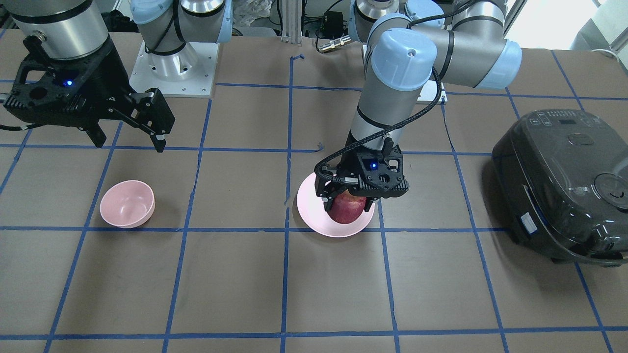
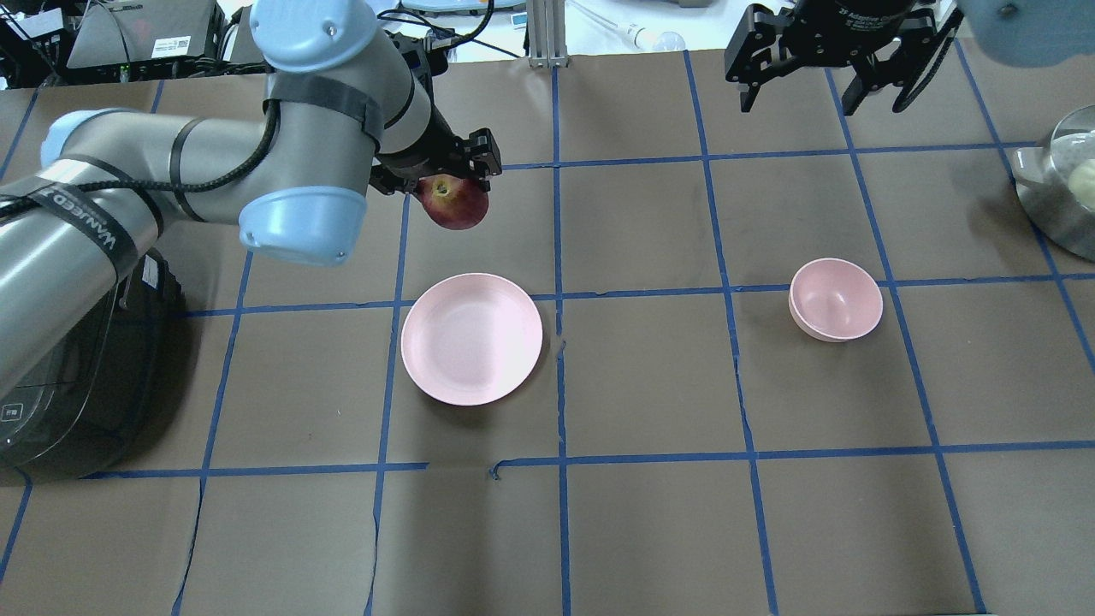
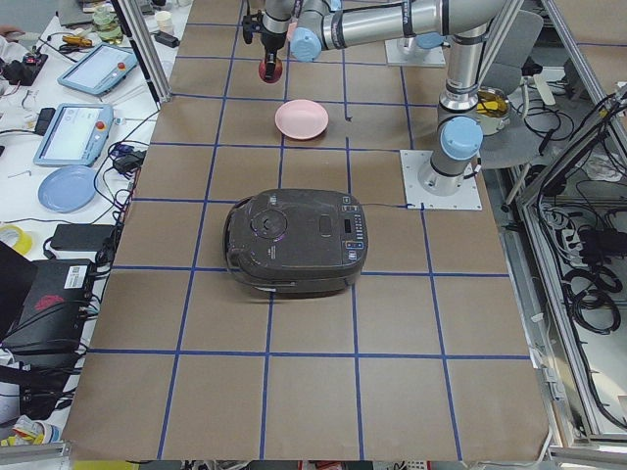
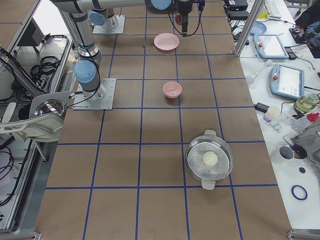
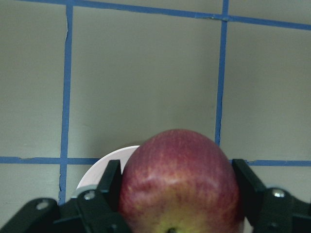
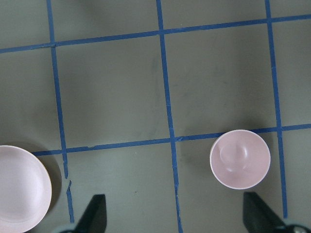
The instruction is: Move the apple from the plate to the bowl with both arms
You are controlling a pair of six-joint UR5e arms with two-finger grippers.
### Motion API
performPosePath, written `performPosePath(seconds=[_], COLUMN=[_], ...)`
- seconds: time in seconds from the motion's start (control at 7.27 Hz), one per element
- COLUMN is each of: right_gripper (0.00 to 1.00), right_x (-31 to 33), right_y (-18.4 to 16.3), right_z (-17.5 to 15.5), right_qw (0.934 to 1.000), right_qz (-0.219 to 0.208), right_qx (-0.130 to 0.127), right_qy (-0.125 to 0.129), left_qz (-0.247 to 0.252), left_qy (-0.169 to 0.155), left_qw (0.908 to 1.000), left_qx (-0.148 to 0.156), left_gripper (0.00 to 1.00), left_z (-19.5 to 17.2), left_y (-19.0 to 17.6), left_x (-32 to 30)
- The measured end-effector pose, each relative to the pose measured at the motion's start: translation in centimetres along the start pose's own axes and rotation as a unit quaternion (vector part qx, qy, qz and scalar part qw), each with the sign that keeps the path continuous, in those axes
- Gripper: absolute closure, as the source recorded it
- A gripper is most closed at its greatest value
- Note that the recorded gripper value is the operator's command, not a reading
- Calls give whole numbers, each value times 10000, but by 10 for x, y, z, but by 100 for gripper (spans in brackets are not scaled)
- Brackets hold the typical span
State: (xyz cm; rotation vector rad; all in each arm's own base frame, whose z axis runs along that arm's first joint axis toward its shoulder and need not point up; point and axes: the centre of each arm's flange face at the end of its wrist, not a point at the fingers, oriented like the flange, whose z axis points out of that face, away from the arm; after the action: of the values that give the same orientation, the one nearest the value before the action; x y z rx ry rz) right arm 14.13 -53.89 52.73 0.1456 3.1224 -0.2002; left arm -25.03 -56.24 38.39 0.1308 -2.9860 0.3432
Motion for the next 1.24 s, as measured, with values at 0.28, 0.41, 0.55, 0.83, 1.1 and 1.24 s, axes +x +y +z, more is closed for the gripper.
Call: performPosePath(seconds=[0.28, 0.41, 0.55, 0.83, 1.1, 1.24], right_gripper=[0, 0, 0, 0, 0, 0], right_x=[1, 1, 1, 0, -1, -1], right_y=[0, 0, 0, 0, 0, 0], right_z=[0, 0, 0, 0, 0, 0], right_qw=[10000, 10000, 10000, 10000, 10000, 10000], right_qz=[6, 7, 7, -1, -11, -13], right_qx=[5, 6, 5, 1, 5, 6], right_qy=[0, 1, -1, -3, -3, -3], left_qz=[-268, -398, -450, -463, -440, -428], left_qy=[22, 32, 42, 84, 92, 89], left_qw=[9996, 9992, 9989, 9988, 9990, 9990], left_qx=[-72, -99, -114, -106, -89, -102], left_gripper=[100, 100, 100, 100, 100, 100], left_z=[7, 11, 13, 13, 11, 11], left_y=[1, 5, 8, 12, 14, 17], left_x=[25, 34, 41, 48, 52, 55])
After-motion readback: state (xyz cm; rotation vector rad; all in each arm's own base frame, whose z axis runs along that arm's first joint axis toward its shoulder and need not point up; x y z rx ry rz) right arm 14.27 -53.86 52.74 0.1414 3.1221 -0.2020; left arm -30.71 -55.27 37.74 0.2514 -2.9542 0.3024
